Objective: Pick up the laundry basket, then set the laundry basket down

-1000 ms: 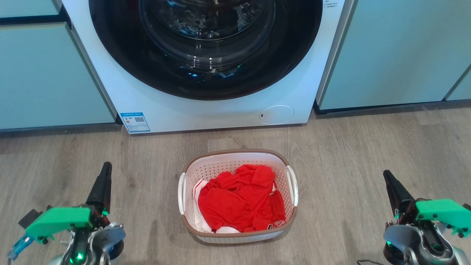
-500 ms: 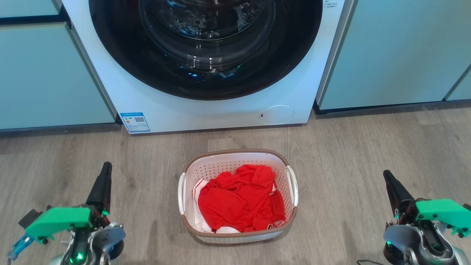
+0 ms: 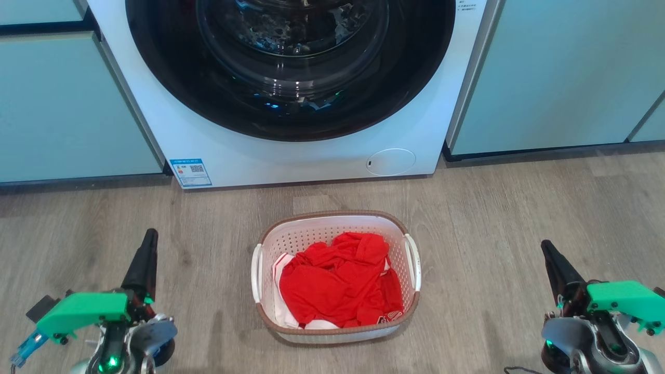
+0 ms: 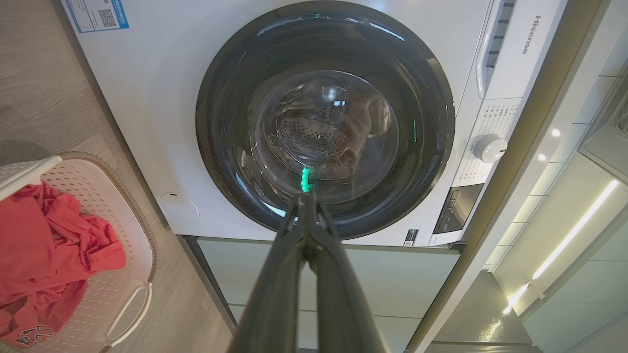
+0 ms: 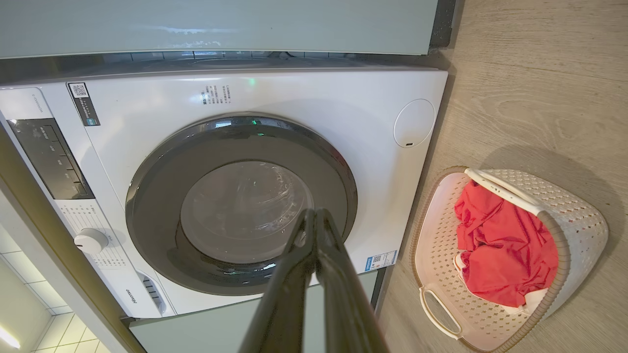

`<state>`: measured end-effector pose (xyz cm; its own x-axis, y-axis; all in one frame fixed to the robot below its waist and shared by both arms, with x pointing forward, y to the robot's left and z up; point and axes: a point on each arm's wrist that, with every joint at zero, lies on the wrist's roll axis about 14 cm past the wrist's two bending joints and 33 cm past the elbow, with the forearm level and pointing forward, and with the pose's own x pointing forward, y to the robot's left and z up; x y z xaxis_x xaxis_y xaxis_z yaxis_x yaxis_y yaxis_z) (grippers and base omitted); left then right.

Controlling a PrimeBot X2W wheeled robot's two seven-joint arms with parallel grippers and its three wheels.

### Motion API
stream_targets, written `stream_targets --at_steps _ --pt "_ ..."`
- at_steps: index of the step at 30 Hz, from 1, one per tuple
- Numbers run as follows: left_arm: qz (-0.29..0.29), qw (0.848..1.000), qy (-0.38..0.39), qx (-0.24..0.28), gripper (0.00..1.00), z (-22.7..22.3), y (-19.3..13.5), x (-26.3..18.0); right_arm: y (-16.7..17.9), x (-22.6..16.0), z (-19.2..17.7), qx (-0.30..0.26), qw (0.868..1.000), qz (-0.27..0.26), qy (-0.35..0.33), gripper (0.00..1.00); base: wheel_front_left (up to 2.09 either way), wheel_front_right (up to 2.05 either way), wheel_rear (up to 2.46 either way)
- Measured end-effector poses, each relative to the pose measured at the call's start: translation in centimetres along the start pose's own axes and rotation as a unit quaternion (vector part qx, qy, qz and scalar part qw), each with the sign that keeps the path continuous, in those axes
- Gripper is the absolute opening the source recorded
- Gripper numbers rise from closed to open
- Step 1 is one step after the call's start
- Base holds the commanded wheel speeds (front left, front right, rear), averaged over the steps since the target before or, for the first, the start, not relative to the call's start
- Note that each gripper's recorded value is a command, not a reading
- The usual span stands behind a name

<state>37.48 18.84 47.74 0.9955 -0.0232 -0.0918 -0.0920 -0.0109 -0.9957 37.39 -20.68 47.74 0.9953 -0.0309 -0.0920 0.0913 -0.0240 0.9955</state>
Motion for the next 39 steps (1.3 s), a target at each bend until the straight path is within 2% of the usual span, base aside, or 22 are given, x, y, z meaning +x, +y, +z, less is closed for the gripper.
stream_targets --at_steps 39 --pt "0.0 1.0 0.0 0.0 0.0 0.0 0.0 0.0 0.0 0.0 0.0 0.0 1.0 0.0 0.0 0.0 0.0 0.0 0.0"
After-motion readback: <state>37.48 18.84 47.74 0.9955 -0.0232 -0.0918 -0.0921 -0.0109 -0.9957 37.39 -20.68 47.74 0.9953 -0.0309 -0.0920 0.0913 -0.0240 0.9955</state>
